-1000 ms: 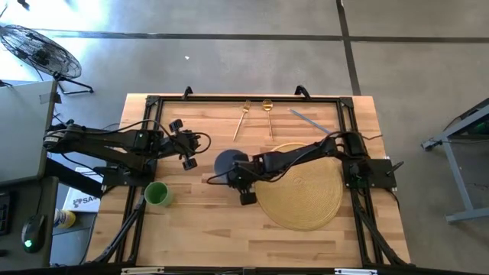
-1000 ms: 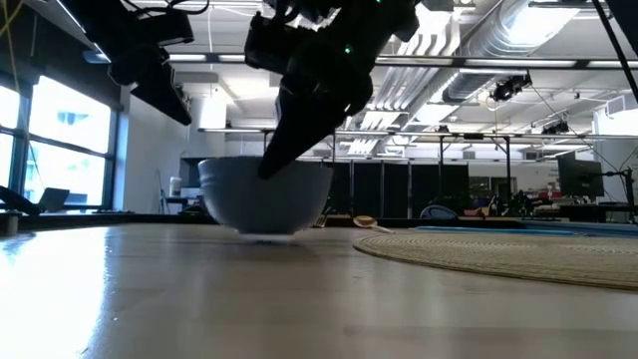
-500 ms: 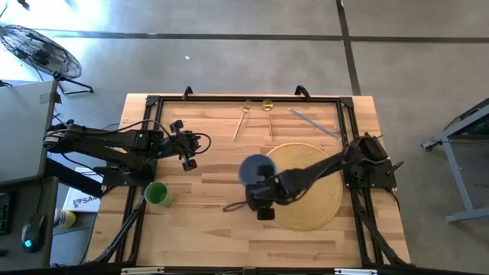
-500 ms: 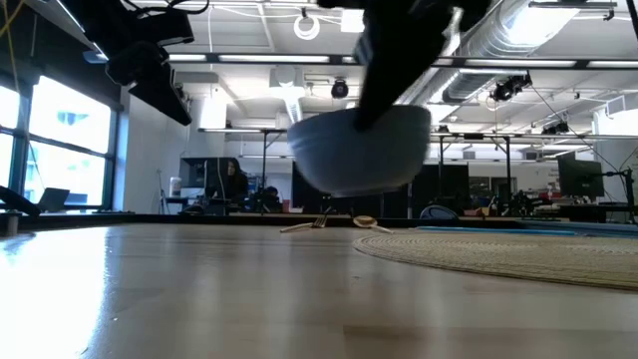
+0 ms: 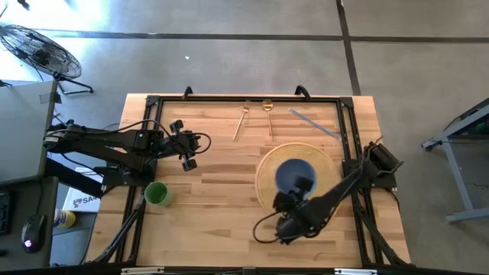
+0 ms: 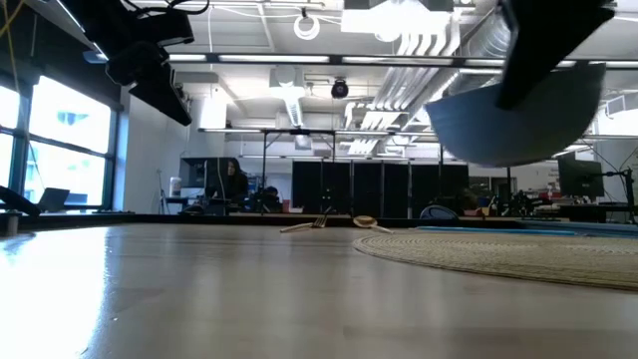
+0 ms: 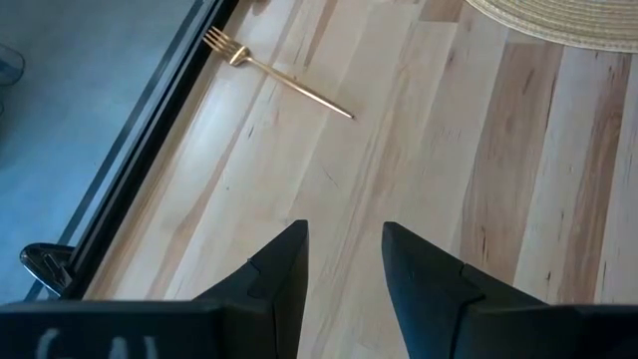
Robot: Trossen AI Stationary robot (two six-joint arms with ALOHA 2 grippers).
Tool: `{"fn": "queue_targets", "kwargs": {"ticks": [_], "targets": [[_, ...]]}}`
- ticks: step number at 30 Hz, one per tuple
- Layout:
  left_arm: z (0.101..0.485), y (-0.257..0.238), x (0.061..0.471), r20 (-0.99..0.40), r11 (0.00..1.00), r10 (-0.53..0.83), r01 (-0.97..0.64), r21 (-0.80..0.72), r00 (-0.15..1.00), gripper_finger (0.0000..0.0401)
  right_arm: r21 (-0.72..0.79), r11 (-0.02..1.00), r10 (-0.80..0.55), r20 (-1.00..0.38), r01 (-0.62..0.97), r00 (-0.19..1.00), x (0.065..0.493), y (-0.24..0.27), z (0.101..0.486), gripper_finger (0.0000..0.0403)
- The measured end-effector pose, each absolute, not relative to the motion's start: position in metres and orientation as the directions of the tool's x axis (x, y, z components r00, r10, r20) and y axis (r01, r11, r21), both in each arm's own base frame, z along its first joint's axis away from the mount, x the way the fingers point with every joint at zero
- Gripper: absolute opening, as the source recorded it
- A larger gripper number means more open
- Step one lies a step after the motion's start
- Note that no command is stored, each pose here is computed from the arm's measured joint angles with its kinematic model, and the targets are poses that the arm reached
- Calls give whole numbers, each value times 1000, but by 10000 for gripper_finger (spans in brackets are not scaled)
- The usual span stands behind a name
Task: Pick & Place Utensil
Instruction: Put the blue bowl on the center of the brown table mat
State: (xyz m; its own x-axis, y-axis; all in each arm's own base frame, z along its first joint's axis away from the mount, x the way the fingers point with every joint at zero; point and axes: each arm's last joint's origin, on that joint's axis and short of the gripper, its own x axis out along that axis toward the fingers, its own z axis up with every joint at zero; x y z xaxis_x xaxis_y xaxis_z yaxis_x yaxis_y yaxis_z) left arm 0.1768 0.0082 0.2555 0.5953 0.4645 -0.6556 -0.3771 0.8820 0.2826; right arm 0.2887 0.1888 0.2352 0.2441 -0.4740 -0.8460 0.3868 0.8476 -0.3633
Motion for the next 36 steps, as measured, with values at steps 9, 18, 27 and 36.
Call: {"fn": "queue_targets", "kwargs": {"ticks": [9,18,27,36], "targets": [[256,8,177,-655,882,465,-377,282,596,127,-349,825,-486,-840,446,242,280,194,233,3],[256,8,177,-655,882,465,-378,282,596,127,-102,864,-327,-859,493,395,238,162,209,3],[257,8,179,-639,882,464,-385,272,613,127,35,882,-232,-835,469,499,215,129,182,8],[257,8,179,-640,882,464,-385,272,612,127,33,878,-212,-867,477,452,222,120,173,12]]}}
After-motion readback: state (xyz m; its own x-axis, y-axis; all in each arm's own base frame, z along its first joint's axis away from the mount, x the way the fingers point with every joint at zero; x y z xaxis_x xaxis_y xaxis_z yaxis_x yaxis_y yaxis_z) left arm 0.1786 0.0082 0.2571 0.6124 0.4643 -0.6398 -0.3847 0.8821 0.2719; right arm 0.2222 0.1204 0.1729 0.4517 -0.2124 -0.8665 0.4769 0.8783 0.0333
